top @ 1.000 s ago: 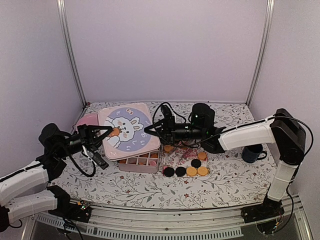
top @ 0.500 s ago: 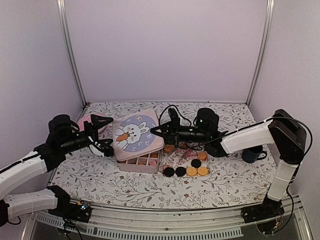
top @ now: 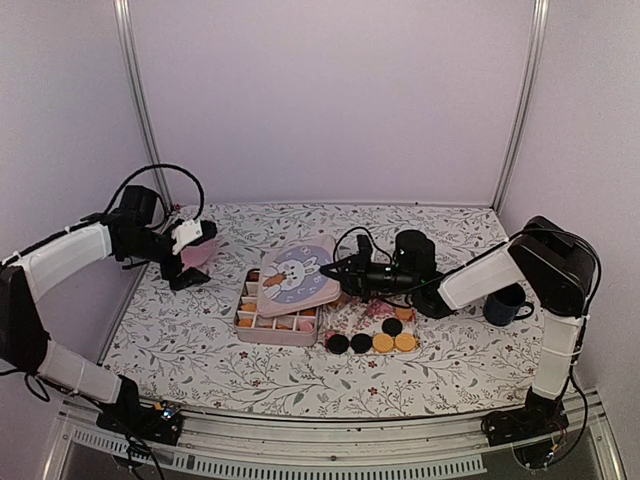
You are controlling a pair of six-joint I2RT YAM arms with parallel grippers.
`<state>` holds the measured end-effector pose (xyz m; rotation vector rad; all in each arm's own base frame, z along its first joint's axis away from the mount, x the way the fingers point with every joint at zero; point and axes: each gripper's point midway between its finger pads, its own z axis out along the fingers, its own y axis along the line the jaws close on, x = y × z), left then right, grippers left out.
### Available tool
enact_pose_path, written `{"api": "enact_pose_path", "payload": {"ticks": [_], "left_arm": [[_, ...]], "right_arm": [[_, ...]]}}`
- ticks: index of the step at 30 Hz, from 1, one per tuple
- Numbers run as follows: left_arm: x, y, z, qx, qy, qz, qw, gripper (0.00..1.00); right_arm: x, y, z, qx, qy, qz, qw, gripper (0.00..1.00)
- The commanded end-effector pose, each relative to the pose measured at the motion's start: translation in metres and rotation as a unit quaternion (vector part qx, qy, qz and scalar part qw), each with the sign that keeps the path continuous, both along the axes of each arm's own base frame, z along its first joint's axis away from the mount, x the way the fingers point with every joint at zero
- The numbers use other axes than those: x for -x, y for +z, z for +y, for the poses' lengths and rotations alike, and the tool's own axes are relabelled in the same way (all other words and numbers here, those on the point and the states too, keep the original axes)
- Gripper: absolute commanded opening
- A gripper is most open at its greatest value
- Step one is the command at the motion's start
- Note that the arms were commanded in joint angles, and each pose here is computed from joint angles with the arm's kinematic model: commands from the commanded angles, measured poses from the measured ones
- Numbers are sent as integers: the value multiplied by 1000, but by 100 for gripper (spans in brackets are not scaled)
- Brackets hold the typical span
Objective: Pack the cookies
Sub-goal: Put down the box lid in the packing box.
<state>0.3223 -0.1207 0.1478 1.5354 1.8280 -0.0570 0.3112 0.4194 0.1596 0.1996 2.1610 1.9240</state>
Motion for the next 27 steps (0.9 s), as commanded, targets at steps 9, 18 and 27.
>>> {"api": "enact_pose_path", "payload": {"ticks": [9,18,27], "left_arm": [[30,9,-37,263,125,274,916,99],[29,-45,-47,244,158,268,919,99],[22,-67,-58,239,165,270,918,97]], "right_arm": [[-6,-8,35,-26,15,-5,1000,13],[3,-19,48,-55,21,25,998,15],[12,-30,48,15,24,29,999,48]]}}
